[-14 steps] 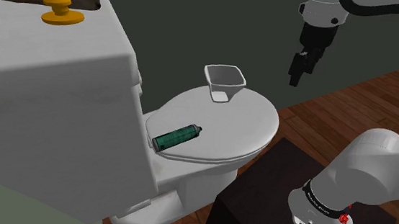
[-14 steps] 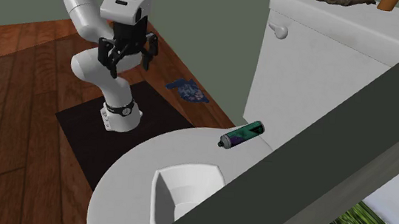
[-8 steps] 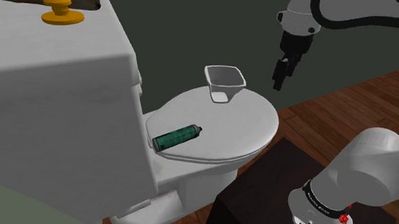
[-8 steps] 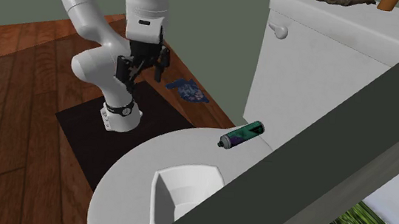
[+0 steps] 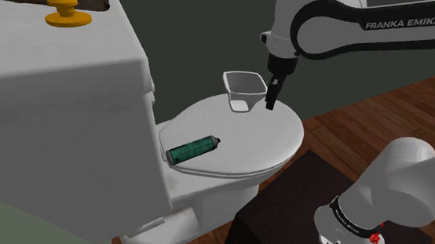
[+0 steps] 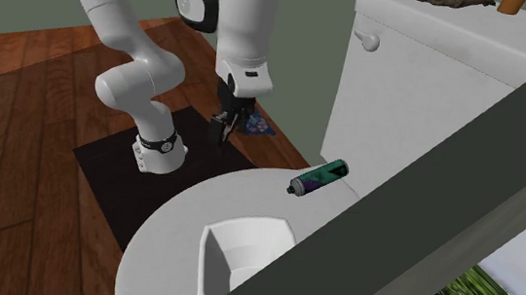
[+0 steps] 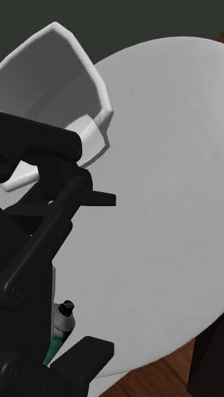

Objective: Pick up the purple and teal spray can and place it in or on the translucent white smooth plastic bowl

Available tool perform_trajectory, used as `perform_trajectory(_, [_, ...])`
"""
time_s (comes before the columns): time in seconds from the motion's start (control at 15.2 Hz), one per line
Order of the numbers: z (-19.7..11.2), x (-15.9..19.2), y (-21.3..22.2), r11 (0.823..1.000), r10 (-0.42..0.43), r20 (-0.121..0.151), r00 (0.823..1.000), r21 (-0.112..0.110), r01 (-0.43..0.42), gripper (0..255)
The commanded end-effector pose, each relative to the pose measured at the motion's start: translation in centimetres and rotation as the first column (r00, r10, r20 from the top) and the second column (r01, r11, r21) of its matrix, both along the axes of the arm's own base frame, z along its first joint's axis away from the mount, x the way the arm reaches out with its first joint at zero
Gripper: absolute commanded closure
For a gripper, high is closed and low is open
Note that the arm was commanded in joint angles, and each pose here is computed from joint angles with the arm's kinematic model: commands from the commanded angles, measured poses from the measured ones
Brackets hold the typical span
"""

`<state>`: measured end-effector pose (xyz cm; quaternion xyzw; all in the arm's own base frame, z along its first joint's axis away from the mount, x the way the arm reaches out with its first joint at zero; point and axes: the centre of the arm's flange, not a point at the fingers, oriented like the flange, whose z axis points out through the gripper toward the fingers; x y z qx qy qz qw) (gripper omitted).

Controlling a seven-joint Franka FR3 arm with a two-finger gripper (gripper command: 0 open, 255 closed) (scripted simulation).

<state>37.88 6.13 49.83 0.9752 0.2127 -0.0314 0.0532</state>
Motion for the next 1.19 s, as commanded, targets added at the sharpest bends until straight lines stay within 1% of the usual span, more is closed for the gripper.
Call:
perform_trajectory(0.0, [-1.3,1.5,1.5,0.998,0.069,0.005,0.998,0.007,-0.069,0])
perform_trajectory(0.13, [-2.7,2.8,3.2,0.991,0.135,0.008,0.991,0.013,-0.135,0])
perform_trajectory(0.26, [-4.1,3.9,4.9,0.980,0.200,0.012,0.980,0.019,-0.200,0])
perform_trajectory(0.4, [-5.4,5.0,6.7,0.964,0.264,0.015,0.964,0.024,-0.264,0])
perform_trajectory(0.53, [-6.8,5.9,8.6,0.944,0.327,0.020,0.945,0.030,-0.328,0])
perform_trajectory(0.66, [-8.2,6.7,10.5,0.920,0.389,0.024,0.921,0.035,-0.389,0])
perform_trajectory(0.79, [-9.5,7.4,12.5,0.892,0.449,0.029,0.893,0.039,-0.450,0])
perform_trajectory(0.92, [-10.8,7.9,14.6,0.860,0.507,0.034,0.861,0.044,-0.508,0])
perform_trajectory(1.12, [-12.8,8.5,17.8,0.805,0.589,0.042,0.807,0.049,-0.591,0])
